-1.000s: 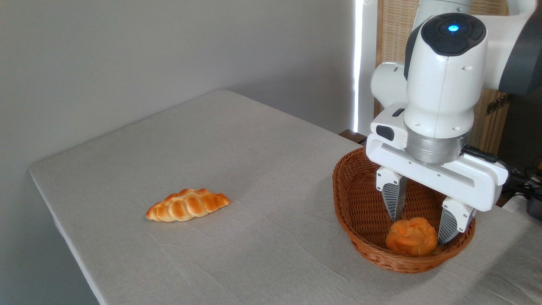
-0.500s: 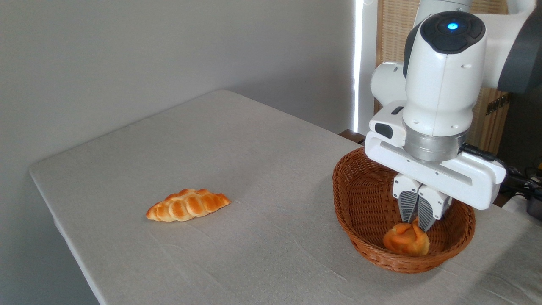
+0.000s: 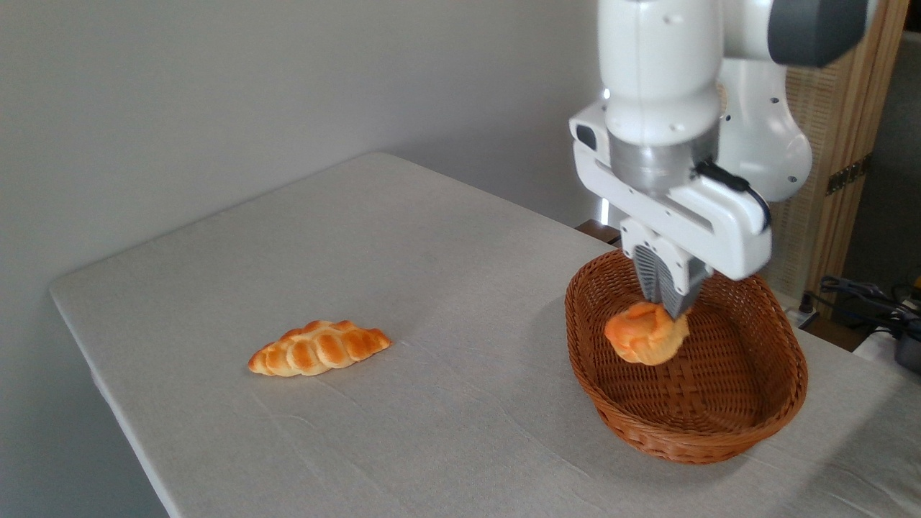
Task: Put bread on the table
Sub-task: 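Lift the bun out of the basket and carry it beside the braided roll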
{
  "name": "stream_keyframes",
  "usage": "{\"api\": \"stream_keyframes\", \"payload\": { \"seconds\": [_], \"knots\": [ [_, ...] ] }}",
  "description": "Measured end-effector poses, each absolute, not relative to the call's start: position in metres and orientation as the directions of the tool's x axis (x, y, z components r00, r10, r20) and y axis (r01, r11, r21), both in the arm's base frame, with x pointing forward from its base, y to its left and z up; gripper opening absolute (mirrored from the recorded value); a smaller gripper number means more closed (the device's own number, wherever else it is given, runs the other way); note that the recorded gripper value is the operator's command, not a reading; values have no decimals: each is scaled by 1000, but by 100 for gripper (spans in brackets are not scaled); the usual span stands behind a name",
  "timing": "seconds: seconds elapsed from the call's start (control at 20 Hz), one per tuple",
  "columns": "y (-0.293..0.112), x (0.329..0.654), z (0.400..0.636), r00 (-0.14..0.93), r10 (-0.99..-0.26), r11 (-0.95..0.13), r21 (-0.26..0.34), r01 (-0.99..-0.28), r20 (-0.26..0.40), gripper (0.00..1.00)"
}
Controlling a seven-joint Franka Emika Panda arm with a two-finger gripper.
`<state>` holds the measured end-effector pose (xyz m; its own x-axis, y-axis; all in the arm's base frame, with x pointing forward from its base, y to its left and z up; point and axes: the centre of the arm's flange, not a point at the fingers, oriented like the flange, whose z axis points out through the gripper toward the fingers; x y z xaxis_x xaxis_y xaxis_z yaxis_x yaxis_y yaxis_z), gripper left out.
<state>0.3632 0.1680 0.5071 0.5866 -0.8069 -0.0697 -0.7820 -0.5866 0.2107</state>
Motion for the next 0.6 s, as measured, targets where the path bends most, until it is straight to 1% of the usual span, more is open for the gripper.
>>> {"api": "stream_keyframes", "payload": {
  "seconds": [0.05, 0.15, 0.2, 0.3, 0.35, 0.4, 0.45, 0.55, 0.6],
  "knots": [
    [161, 369, 518, 577, -814, -577, 189, -794, -63, 0],
    [147, 382, 539, 567, -824, -563, 156, -812, -23, 0],
    [141, 388, 547, 569, -822, -561, 149, -815, 16, 0],
    [133, 404, 557, 580, -805, -568, 126, -814, 122, 0],
    [131, 413, 558, 586, -792, -576, 105, -810, 174, 0],
    [128, 424, 557, 585, -783, -582, 85, -809, 211, 0],
    [120, 435, 554, 576, -784, -579, 63, -813, 231, 0],
    [95, 460, 544, 542, -806, -553, 21, -833, 238, 0],
    [81, 473, 538, 524, -819, -536, 12, -844, 234, 2]
  ]
}}
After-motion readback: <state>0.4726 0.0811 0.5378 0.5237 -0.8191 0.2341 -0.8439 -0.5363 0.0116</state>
